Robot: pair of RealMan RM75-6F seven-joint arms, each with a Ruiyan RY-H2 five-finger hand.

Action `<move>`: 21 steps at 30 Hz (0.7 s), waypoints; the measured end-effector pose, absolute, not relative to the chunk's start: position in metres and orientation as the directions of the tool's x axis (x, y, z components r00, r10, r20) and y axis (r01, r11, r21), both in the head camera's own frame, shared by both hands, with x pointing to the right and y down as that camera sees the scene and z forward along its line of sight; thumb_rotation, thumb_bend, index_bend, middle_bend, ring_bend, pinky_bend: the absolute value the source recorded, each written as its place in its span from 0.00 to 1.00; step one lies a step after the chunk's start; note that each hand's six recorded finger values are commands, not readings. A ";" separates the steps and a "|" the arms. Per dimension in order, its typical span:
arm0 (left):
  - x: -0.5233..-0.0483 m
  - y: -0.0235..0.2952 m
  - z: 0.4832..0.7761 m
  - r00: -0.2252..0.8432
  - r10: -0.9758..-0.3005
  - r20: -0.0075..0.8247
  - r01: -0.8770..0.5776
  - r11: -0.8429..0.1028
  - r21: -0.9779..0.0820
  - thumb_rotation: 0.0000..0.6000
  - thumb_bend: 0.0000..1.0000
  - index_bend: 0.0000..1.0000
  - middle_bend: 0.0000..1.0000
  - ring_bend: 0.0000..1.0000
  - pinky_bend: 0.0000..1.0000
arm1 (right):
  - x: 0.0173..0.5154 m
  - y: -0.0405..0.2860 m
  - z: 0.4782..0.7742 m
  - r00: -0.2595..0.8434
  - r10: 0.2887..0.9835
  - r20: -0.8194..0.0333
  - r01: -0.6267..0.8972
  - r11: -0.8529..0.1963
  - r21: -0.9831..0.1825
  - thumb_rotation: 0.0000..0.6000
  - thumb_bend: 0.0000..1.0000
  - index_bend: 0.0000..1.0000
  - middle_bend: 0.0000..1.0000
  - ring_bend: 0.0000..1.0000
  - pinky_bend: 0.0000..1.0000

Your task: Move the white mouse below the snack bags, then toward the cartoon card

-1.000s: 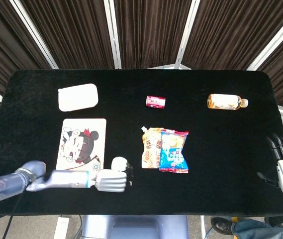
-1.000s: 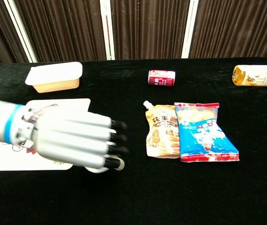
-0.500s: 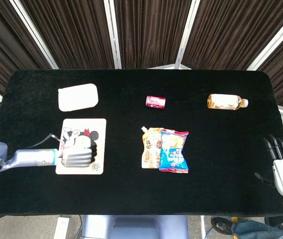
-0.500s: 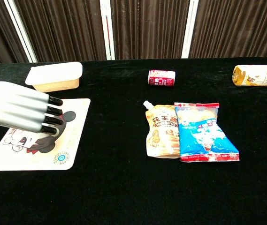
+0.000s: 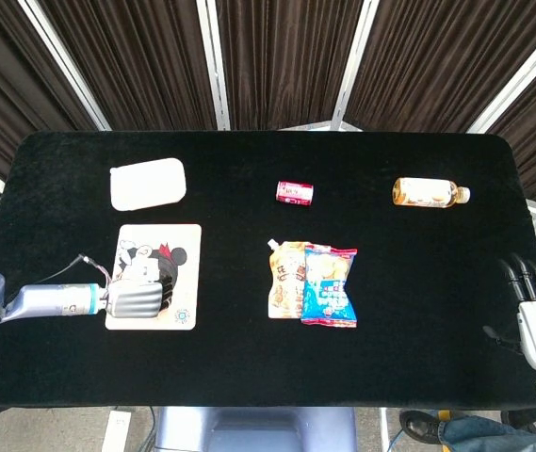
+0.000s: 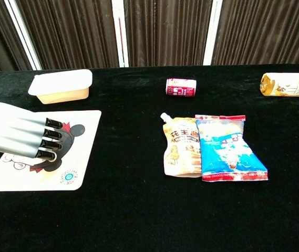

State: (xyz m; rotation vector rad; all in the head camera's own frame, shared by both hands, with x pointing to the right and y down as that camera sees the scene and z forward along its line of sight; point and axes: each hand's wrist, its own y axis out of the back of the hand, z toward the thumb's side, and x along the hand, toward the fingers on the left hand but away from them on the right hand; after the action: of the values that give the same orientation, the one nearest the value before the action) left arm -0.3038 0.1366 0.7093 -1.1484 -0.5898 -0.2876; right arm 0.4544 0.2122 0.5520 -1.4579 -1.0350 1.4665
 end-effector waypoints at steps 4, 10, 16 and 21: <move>-0.302 0.139 0.713 0.812 0.089 0.577 0.501 0.401 -0.767 1.00 0.03 0.19 0.11 0.08 0.12 | 0.455 0.212 0.552 -0.011 0.941 -0.339 0.010 -0.339 -0.941 1.00 0.00 0.00 0.00 0.00 0.00; -0.307 0.135 0.714 0.804 0.068 0.590 0.512 0.424 -0.747 1.00 0.01 0.00 0.00 0.00 0.00 | 0.456 0.212 0.551 -0.009 0.940 -0.341 0.014 -0.341 -0.940 1.00 0.00 0.00 0.00 0.00 0.00; -0.311 0.131 0.704 0.816 0.057 0.575 0.495 0.443 -0.747 1.00 0.01 0.00 0.00 0.00 0.00 | 0.453 0.213 0.551 0.002 0.938 -0.346 0.026 -0.346 -0.938 1.00 0.00 0.00 0.00 0.00 0.00; -0.312 0.122 0.687 0.858 -0.007 0.514 0.465 0.439 -0.769 1.00 0.01 0.00 0.00 0.00 0.00 | 0.450 0.214 0.548 0.014 0.939 -0.343 0.036 -0.343 -0.939 1.00 0.00 0.00 0.00 0.00 0.00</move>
State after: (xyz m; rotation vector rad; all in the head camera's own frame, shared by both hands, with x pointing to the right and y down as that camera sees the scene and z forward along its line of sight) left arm -0.3116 0.1215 0.6870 -1.0862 -0.4784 -0.3076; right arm 0.4504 0.2141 0.5479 -1.4956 -1.0456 1.4389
